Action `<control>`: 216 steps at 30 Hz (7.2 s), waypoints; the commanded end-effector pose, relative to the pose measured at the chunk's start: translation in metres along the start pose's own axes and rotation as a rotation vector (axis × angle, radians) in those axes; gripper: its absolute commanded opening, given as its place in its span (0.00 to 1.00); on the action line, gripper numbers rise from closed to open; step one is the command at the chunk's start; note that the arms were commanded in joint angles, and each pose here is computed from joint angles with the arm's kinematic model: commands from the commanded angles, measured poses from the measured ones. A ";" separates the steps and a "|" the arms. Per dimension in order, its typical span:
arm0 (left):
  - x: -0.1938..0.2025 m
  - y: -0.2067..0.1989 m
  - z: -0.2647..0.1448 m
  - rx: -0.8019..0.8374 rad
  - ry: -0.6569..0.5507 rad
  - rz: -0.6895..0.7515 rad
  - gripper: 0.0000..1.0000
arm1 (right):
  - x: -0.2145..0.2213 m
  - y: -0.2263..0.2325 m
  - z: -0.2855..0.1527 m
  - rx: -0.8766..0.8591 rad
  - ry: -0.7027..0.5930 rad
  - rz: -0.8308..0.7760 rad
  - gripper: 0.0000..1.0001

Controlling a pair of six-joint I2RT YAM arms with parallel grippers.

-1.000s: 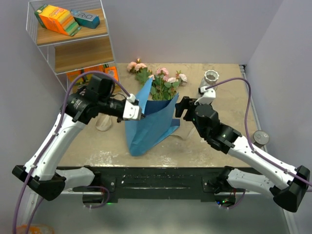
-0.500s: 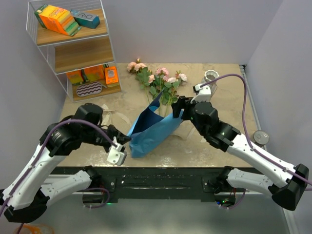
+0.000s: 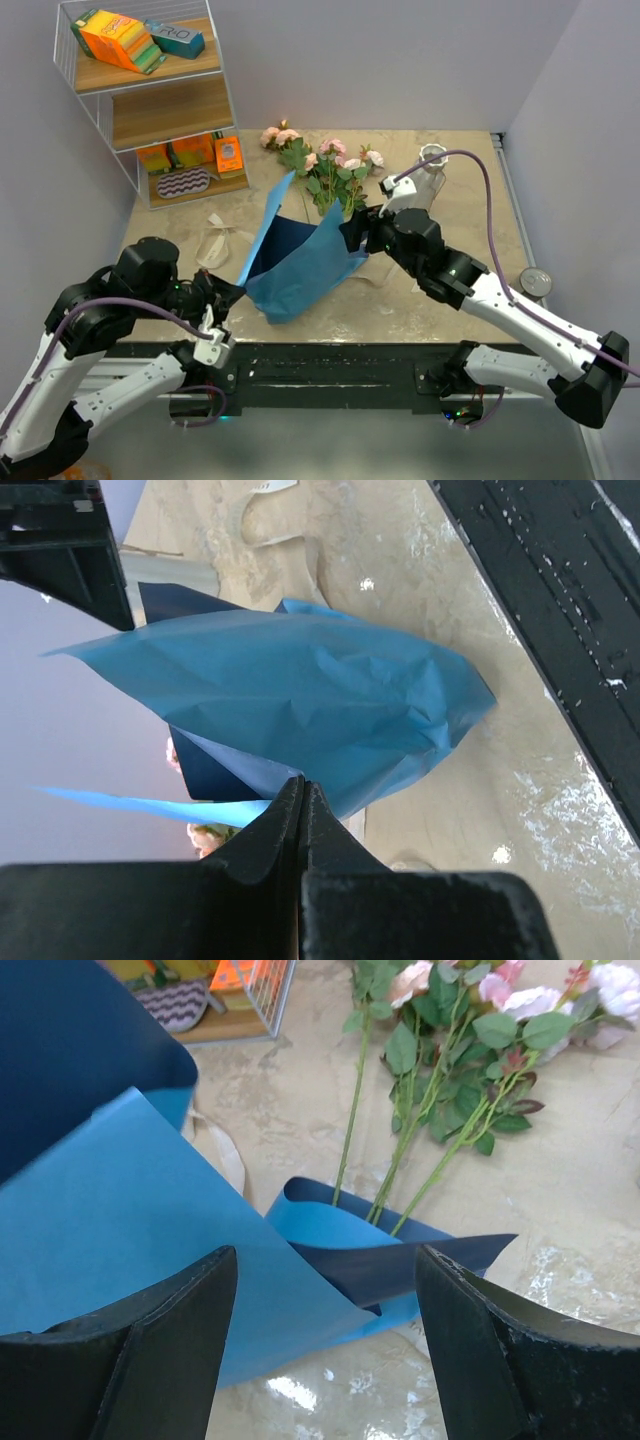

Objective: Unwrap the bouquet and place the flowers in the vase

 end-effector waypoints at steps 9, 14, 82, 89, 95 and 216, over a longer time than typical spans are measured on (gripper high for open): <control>0.033 -0.032 -0.016 -0.071 0.181 0.082 0.00 | -0.023 0.045 0.010 -0.268 -0.060 -0.050 0.80; 0.035 -0.032 -0.016 -0.071 0.193 0.072 0.00 | -0.042 0.068 -0.007 -0.455 -0.122 -0.179 0.90; 0.026 0.160 -0.030 -0.819 0.107 -0.653 0.99 | 0.111 0.287 -0.258 -1.308 0.535 -0.490 0.54; 0.025 0.176 -0.033 -0.872 0.099 -0.671 0.99 | 0.079 0.279 -0.250 -1.181 0.478 -0.508 0.93; 0.021 0.189 -0.061 -1.016 0.084 -0.674 0.97 | -0.002 0.225 -0.206 -0.864 0.233 -0.384 0.92; 0.056 0.096 0.046 -0.333 0.177 -0.709 0.86 | 0.217 -0.084 -0.053 0.509 0.336 0.510 0.47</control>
Point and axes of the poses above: each gripper's point midway between its finger pads, its own z axis out along the fingers, its own y axis along the line the jaws close on, x = y × z, the point moved 3 cm from there along -z, back along the fingers, and after that the axes turned 7 degrees about -z, right-handed, at the moved point
